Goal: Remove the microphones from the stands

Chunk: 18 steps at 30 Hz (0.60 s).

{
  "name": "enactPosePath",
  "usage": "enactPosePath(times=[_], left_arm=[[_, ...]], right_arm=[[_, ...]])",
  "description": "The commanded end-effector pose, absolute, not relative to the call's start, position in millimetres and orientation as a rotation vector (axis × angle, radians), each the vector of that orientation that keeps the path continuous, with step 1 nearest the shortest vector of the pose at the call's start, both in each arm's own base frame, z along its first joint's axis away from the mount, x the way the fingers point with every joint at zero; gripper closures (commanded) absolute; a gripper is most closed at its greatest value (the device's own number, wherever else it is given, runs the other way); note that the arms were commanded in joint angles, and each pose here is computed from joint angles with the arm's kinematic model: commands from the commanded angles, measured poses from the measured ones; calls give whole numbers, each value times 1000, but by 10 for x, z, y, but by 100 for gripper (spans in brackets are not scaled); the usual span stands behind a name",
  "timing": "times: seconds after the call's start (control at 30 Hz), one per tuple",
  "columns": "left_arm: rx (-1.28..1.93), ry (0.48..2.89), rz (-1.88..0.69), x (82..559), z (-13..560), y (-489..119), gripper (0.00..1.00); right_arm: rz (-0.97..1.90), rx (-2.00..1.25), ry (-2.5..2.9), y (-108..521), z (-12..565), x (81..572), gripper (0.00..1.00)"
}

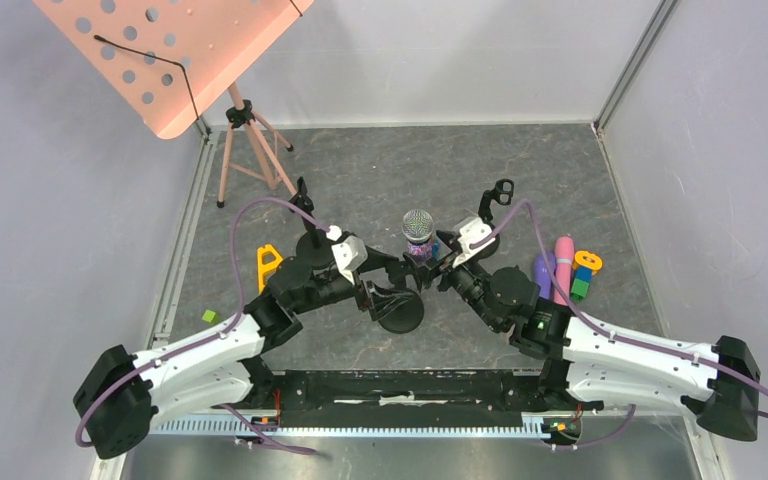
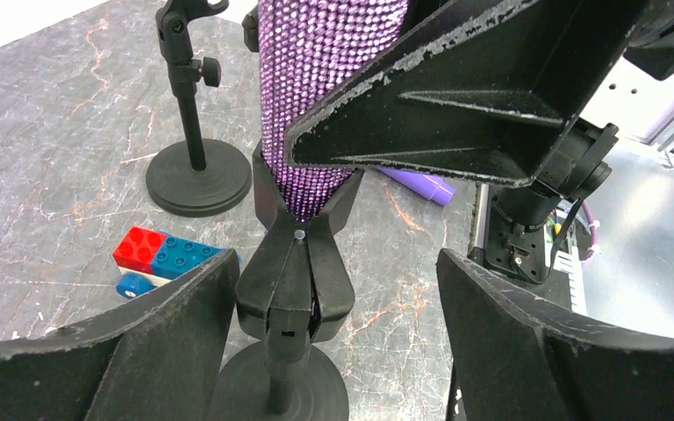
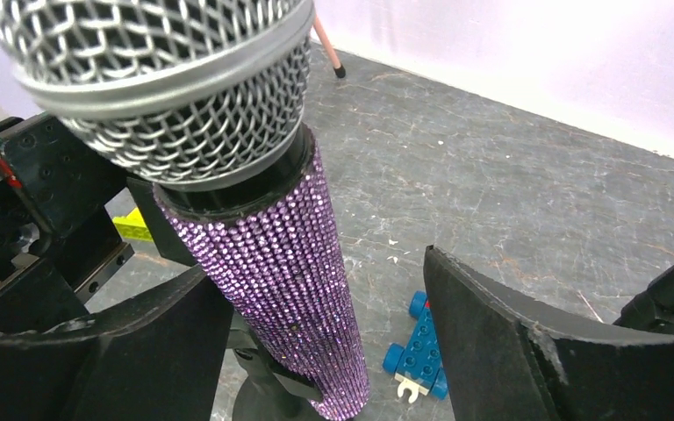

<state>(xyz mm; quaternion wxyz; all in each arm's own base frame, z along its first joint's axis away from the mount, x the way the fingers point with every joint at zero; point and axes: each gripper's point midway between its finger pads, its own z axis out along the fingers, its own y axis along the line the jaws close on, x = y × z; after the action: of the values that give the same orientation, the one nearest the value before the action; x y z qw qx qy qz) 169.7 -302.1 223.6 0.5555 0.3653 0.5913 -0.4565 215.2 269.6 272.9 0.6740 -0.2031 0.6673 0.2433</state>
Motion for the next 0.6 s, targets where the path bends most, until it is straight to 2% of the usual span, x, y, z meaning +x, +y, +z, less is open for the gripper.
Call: enactPosePath(times=[0.0,0.1,0.2,0.3,0.4,0.57], left_arm=[[812,1383,-1121,1733,2298,-3064,14],[787,1405,-1114,1761,2242,-3047,21],[743,1402,-1108,1777,2241,-2998,30],[719,1394,-1100,1771,2264,-2944,33],[711,1407,-1071,1773,2265,-2880,34],[682,1398,-1050,1749,2304,-2776,23]], right_arm=[[531,-386,1460,2659,2779,2214,21],[558,-390,1464,2710,2763,2195,29],[594,-391,1465,2762,2761,2151,30],[643,-382,1449,2810,2745,2090,33],[682,-371,1458,2882,2733,2055,35],[729,-331,1456,3002,2747,1999,36]])
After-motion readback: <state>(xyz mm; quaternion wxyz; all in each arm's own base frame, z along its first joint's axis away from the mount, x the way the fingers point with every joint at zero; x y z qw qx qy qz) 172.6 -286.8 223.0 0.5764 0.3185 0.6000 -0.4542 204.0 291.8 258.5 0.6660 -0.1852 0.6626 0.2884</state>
